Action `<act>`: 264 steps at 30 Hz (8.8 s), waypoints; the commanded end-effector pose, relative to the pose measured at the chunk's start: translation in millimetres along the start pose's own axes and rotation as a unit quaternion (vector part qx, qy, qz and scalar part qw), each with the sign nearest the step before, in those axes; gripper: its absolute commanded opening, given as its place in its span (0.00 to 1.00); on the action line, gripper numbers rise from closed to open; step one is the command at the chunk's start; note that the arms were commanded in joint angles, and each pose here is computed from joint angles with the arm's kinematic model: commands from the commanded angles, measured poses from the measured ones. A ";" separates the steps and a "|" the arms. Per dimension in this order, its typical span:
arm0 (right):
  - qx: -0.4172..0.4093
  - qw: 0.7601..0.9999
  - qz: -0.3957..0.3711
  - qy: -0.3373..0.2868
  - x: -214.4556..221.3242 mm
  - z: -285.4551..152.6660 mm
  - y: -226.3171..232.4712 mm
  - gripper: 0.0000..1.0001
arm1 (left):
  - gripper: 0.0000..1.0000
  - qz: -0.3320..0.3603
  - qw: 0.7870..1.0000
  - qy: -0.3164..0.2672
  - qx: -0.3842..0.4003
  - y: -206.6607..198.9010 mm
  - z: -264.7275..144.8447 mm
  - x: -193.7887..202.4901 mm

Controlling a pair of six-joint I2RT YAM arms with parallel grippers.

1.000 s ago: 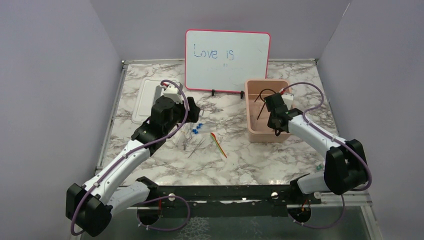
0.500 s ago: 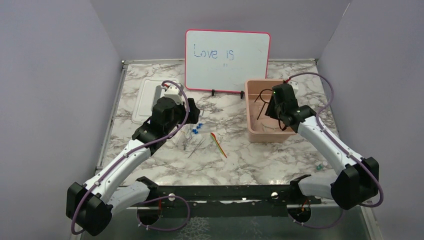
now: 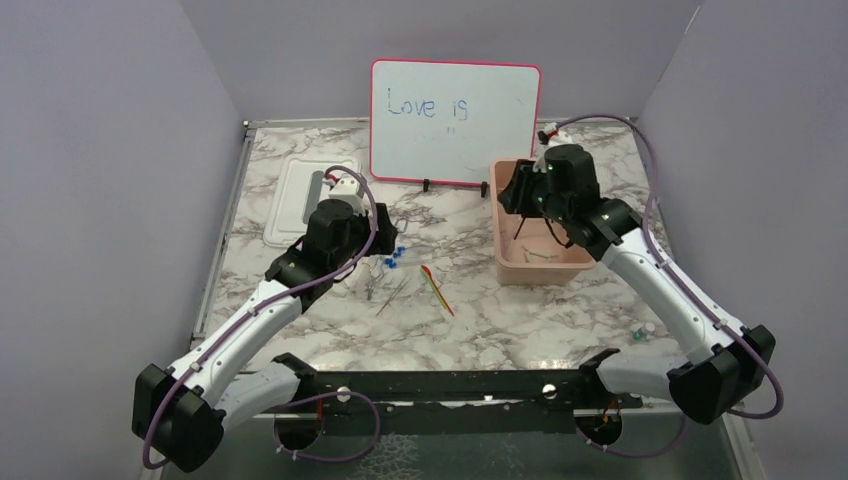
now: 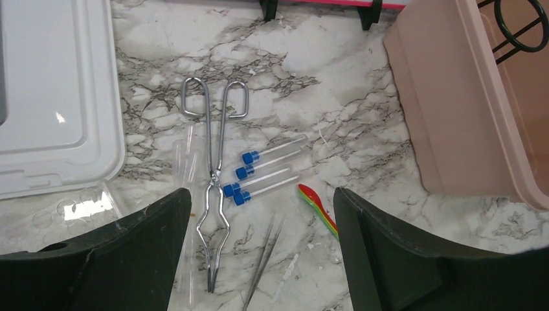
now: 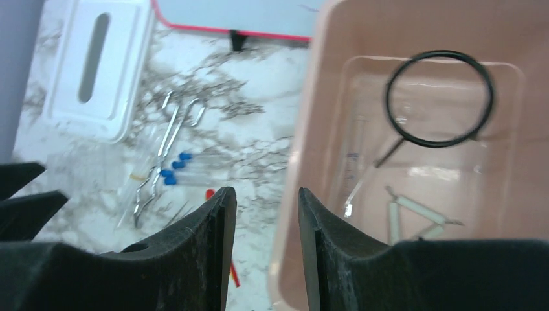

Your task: Organize the chemistry lab equipment

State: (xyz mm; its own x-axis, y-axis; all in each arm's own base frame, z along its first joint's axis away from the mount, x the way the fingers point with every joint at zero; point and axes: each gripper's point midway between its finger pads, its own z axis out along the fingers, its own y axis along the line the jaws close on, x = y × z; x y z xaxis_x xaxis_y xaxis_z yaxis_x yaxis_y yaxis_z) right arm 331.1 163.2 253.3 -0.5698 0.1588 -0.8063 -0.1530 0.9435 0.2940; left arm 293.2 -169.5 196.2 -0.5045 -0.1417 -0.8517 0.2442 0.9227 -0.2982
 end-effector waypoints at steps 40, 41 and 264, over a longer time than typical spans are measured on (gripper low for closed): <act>-0.036 0.962 0.165 0.216 257.6 158.1 214.7 0.31 | 0.75 -0.002 0.974 -0.182 -0.133 52.5 -101.5 -84.1; -0.033 0.961 0.168 0.217 259.2 159.3 214.4 0.31 | 0.75 -0.001 0.974 -0.181 -0.134 52.9 -101.4 -83.7; -0.023 0.956 -0.166 0.243 224.1 83.6 99.8 0.45 | 0.77 -0.035 0.999 -0.010 -0.035 34.8 -0.7 -10.1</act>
State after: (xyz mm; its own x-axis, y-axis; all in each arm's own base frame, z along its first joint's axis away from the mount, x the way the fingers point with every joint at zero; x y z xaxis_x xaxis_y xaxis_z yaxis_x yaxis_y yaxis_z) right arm 266.4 320.3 80.3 -0.7556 -0.2810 -0.5917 -0.4208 0.9005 0.1097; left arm 303.8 -142.5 184.6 -0.5349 -0.1937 -0.8224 0.1757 0.9266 -0.3325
